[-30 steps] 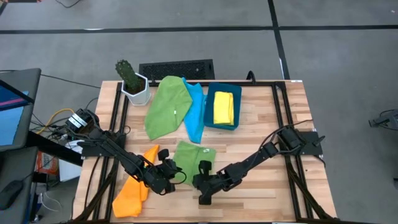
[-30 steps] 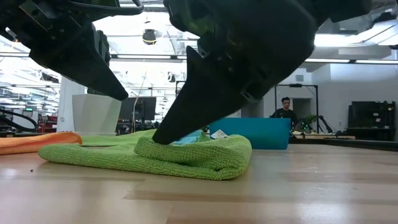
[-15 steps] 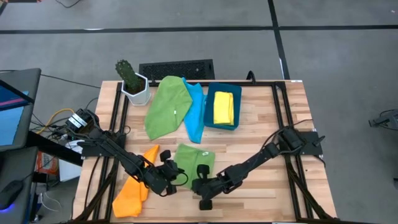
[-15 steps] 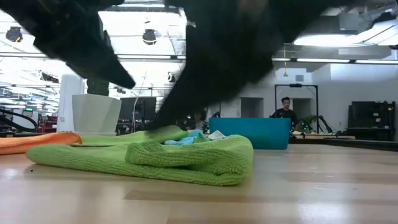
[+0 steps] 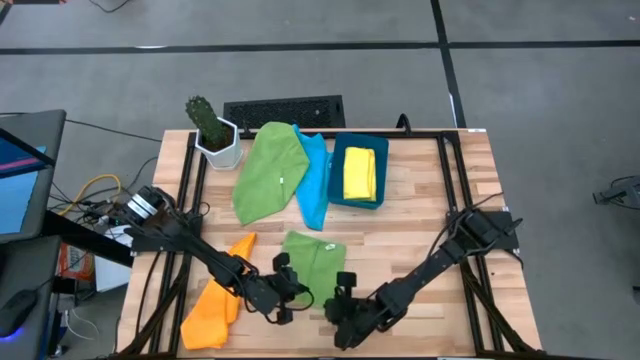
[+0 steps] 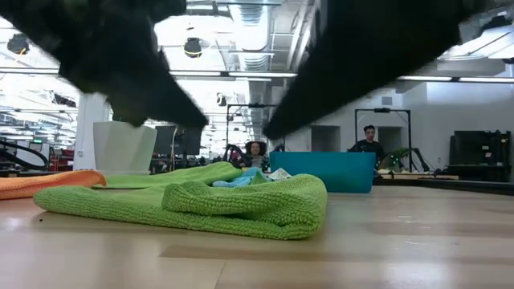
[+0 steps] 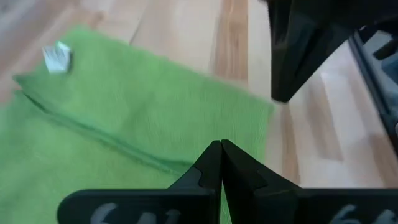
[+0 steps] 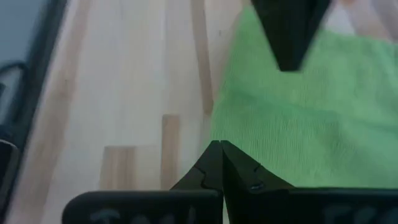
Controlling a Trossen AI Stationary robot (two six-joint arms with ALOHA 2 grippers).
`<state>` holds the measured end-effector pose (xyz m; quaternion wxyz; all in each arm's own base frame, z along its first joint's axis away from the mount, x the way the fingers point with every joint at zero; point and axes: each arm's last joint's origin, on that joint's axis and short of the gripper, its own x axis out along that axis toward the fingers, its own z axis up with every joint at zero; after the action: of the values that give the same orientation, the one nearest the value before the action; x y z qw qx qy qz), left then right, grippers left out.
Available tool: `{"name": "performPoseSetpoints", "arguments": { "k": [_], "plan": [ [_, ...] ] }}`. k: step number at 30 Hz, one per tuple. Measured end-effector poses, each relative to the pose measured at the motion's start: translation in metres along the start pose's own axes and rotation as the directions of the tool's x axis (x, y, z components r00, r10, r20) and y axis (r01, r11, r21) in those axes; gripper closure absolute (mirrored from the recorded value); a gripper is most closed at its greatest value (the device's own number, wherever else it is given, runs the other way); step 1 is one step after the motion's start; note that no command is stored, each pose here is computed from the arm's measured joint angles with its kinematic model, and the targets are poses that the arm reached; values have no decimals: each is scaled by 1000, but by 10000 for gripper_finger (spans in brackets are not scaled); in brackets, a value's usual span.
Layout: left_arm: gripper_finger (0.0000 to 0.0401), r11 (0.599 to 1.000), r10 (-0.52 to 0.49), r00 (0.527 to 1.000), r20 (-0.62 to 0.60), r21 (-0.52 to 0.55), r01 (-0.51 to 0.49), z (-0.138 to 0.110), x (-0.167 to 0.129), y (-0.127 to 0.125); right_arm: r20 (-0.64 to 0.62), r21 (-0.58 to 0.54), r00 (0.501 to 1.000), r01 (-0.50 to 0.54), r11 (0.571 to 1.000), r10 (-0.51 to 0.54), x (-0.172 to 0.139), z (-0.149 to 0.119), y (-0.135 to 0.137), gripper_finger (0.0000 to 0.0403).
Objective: Fold microfiber towels
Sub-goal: Fold the right green towel
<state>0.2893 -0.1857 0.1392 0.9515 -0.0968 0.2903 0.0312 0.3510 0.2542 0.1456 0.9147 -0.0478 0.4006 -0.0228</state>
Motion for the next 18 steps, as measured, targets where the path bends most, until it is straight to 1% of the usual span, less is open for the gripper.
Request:
{"name": "performPoseSetpoints", "arguments": {
  "k": [3,6,10,13,18],
  "plan": [
    [401,1000,23,1000,-13,-5,-23,-8,6,1,-17,15,1000,6,1000,-6,4,-5,2,376],
    [401,1000,5,999,-45,-3,-5,-11,9,2,-21,18,1000,-2,1000,2,4,-5,3,379],
    [401,1000,-4,999,-43,17,5,-11,8,1,-3,29,1000,-9,1000,9,6,-8,2,383],
    [401,999,-25,999,-33,39,26,-5,9,-3,17,48,999,-40,998,39,10,-14,2,382],
    [401,992,-42,999,-3,123,42,8,9,-11,-8,65,1000,-21,998,21,14,-17,-3,378]
  ]
}}
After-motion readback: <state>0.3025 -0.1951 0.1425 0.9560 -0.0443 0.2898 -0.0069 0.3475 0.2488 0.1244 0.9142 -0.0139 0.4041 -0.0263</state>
